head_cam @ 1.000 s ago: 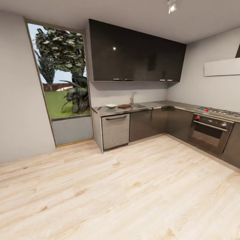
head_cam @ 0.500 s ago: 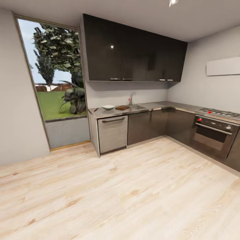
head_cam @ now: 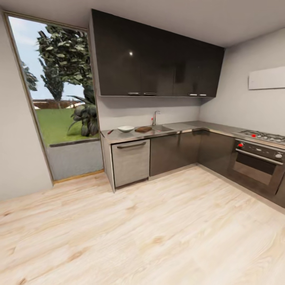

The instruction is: In the kitchen, take the Vidalia onion out of the sink, dice it on the chopping board with the paring knife, put the diced onion into the bowl on the countertop, then place both the paring knife and the chopping board into the sink.

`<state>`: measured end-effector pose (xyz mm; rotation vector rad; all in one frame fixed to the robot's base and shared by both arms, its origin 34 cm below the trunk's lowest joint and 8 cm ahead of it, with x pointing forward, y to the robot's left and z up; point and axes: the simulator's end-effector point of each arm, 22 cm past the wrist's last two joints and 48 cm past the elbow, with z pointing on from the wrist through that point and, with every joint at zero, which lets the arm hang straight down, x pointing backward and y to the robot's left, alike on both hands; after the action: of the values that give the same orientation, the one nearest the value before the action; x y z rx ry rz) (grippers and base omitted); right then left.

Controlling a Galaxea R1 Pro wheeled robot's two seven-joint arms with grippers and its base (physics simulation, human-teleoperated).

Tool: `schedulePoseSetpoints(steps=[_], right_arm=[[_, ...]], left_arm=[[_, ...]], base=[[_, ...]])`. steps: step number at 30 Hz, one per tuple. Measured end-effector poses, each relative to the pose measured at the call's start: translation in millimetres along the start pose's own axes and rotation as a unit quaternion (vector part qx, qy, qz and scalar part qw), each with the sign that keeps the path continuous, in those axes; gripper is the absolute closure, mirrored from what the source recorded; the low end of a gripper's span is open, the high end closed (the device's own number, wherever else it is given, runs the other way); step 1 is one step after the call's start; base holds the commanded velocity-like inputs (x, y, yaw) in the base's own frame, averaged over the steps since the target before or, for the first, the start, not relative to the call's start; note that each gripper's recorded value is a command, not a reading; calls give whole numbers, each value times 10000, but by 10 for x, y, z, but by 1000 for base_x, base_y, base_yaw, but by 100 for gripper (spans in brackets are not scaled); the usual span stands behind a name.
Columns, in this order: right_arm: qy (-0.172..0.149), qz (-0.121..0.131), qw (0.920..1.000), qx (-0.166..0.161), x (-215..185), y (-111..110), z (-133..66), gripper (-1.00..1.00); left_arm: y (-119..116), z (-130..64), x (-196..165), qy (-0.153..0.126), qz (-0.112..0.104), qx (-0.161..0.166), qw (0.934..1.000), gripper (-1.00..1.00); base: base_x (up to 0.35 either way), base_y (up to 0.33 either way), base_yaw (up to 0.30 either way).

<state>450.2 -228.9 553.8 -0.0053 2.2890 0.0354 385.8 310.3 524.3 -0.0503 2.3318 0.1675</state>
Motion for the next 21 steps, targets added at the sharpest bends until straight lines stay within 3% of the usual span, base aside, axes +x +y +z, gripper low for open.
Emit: schedulePoseSetpoints(steps=[21], right_arm=[[228,7,9997,-16,208,7,-36,-100]], left_arm=[[18,-4,18,19,-3,-25,10000,-100]], base=[[333,-22,0]])
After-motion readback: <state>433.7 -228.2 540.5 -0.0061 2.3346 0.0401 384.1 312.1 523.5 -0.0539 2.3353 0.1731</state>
